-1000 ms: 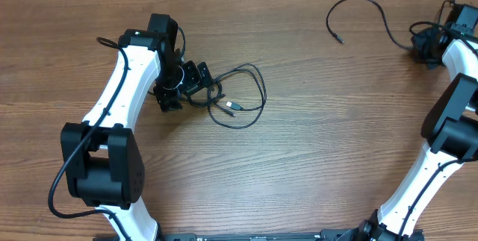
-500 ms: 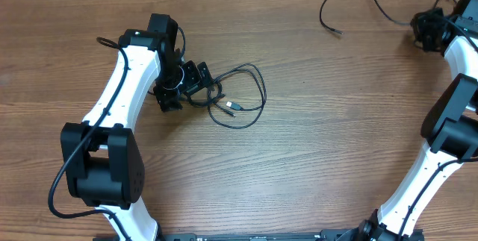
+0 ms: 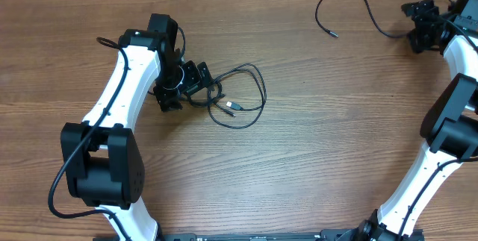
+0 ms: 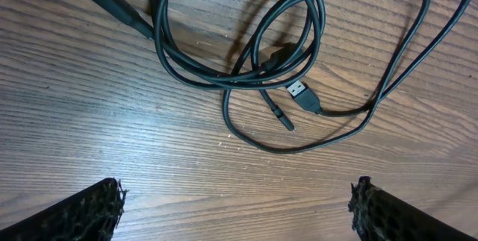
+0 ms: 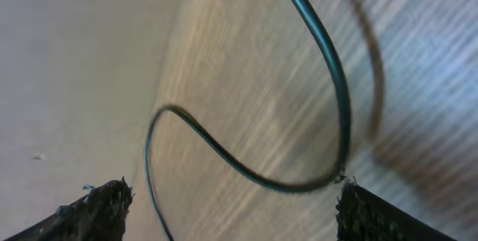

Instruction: Untangle cables

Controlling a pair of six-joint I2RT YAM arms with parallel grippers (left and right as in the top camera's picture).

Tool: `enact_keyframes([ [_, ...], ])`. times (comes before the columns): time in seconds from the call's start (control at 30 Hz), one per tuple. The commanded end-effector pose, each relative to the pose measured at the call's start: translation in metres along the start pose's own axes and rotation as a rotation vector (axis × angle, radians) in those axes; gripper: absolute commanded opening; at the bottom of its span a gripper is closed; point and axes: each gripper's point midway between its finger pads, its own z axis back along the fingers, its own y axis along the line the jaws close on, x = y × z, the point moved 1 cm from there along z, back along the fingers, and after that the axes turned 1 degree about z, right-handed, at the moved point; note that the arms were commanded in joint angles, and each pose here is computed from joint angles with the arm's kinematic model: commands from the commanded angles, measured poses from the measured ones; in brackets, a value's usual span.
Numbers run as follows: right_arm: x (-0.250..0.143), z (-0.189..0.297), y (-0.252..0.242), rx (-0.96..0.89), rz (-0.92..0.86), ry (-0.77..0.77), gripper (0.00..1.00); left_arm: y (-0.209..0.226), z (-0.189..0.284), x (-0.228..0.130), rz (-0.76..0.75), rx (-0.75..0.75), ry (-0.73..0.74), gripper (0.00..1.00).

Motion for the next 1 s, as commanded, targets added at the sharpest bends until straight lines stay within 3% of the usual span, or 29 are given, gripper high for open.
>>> enact_keyframes([
  [0.0, 0.009, 0.008, 0.002, 0.033, 0.001, 0.016, 0.92, -0.005, 0.004, 0.001, -0.033, -0.003, -0.016, 1.00],
  [0.2, 0.022, 0.042, -0.013, 0.039, -0.057, 0.049, 0.97, -0.005, 0.004, 0.001, -0.034, -0.003, -0.016, 1.00],
  [0.47, 0.034, 0.124, -0.008, 0.001, 0.064, 0.026, 1.00, -0.005, 0.004, 0.001, -0.034, -0.003, -0.016, 1.00],
  [0.97, -0.047, 0.248, 0.065, 0.024, 0.262, 0.125, 1.00, -0.005, 0.004, 0.001, -0.034, -0.003, -0.016, 0.99],
])
